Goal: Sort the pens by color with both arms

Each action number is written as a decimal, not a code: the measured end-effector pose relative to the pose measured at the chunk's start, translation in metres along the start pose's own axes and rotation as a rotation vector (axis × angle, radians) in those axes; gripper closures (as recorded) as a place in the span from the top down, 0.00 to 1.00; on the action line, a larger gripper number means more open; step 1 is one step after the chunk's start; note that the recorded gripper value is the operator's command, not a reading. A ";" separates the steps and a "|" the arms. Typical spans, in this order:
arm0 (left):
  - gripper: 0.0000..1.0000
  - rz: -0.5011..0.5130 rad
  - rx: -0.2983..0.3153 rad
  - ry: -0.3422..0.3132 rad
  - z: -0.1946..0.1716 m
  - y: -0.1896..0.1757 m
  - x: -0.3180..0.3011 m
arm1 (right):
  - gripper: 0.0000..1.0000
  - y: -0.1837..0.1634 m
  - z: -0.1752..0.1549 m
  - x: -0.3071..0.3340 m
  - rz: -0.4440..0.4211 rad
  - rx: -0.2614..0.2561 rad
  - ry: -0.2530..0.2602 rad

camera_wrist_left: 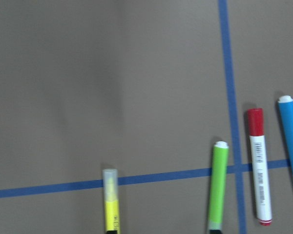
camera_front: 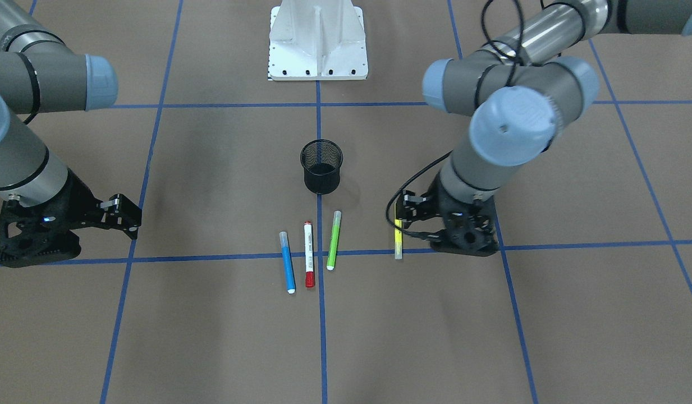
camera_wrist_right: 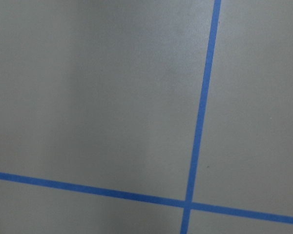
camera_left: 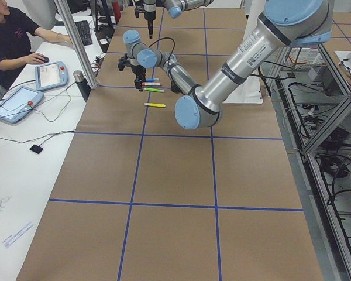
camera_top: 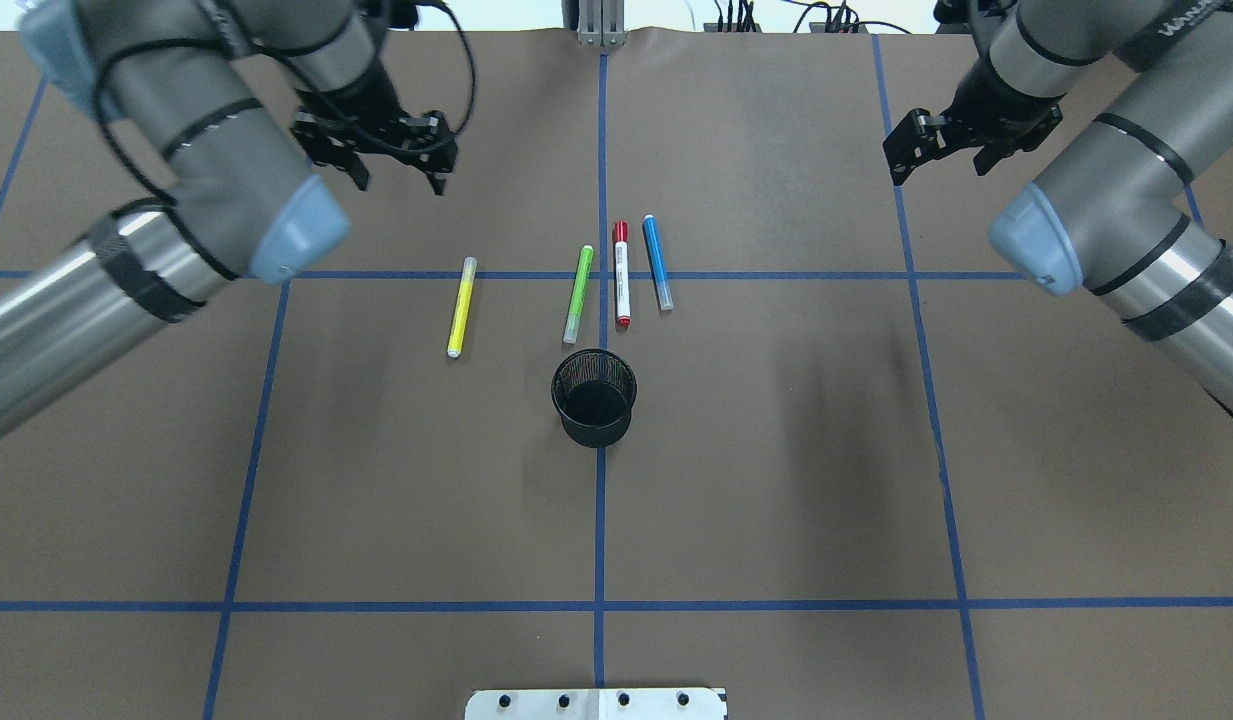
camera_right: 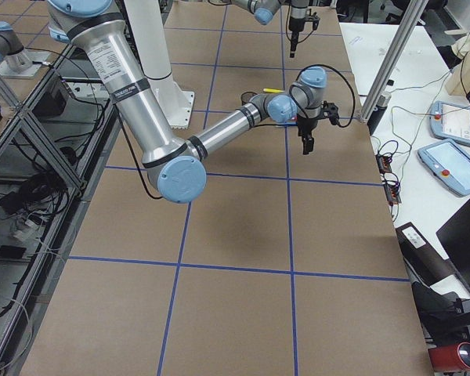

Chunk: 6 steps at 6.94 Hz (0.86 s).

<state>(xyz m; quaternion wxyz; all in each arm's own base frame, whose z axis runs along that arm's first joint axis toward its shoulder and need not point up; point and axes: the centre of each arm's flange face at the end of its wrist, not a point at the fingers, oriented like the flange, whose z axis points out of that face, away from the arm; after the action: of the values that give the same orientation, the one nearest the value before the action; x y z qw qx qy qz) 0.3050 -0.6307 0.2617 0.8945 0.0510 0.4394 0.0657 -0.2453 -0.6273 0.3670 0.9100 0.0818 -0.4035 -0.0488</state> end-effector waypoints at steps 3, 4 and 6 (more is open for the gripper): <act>0.99 0.160 0.021 -0.025 -0.045 0.014 -0.163 | 0.99 -0.017 -0.016 0.111 -0.100 0.001 -0.035; 0.99 0.218 0.025 -0.040 -0.058 0.028 -0.223 | 0.99 -0.014 -0.025 0.151 -0.124 0.005 -0.034; 0.99 0.277 0.036 -0.035 -0.083 0.069 -0.327 | 0.99 0.007 -0.043 0.232 -0.156 0.016 -0.003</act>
<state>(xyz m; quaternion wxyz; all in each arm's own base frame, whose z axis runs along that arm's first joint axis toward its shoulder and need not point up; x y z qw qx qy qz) 0.0368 -0.6134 0.4760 0.8833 0.1283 0.4134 0.1799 -0.0579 -0.6511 0.5079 0.9021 0.1202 -0.3977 -0.1167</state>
